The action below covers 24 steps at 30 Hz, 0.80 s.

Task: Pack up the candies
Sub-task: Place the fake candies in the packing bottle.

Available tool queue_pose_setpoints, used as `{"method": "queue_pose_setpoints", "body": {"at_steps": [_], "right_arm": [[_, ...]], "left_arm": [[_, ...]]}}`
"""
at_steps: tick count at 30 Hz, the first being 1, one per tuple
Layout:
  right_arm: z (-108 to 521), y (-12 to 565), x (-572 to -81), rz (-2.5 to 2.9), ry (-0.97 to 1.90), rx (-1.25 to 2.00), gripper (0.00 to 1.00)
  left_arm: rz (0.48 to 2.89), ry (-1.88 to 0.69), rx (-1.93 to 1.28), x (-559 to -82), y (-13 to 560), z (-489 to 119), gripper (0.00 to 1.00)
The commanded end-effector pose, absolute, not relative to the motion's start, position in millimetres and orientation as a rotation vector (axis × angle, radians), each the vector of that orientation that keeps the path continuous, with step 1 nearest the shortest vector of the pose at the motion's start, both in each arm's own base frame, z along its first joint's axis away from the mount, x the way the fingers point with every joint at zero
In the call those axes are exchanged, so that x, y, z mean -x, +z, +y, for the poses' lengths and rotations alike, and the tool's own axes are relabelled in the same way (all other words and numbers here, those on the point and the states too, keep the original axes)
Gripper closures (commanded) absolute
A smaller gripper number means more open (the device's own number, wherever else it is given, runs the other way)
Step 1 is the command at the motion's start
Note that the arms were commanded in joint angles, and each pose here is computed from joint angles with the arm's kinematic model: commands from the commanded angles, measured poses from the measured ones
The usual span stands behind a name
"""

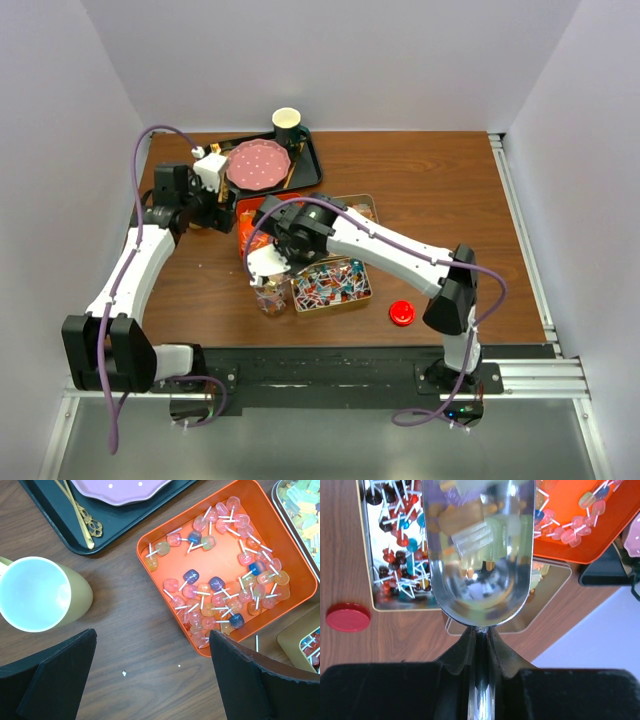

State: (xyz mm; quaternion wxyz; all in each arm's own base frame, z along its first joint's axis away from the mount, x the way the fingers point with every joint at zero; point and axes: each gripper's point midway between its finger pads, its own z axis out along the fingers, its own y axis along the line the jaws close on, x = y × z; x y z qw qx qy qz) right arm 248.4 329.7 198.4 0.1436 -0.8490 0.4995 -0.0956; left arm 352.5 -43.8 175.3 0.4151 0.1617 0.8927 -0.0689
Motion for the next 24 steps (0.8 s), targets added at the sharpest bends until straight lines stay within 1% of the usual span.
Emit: {"method": "queue_pose_setpoints", "body": {"at_steps": [1,11,15,18,21,22,24], "right_arm": [[284,221,-234,1.412,-0.419,2.559,1.0],[282,229,-237,1.382,-0.516,2.549,1.0],[280,233,-237,1.373,-0.526,2.543,1.0],[278,235,-236,1.383,-0.526,2.531,1.0],[280,236,-233,1.412,-0.488,2.499,1.0],[280,236,-233,1.422,-0.477,2.482,1.0],[284,236,-233,1.46,-0.437,2.432,1.0]], "left_arm": [[2.192,-0.2,-0.384,-359,186,-45,0.0],[2.178,-0.251,-0.39,-356,188,-50,0.0],[2.164,-0.296,-0.398,-355,192,-56,0.0],[2.133,-0.379,-0.412,-353,198,-67,0.01],[2.092,-0.509,-0.428,-348,206,-85,0.04],[2.065,-0.577,-0.448,-345,209,-94,0.06],[2.053,-0.629,-0.421,-343,211,-94,0.11]]}}
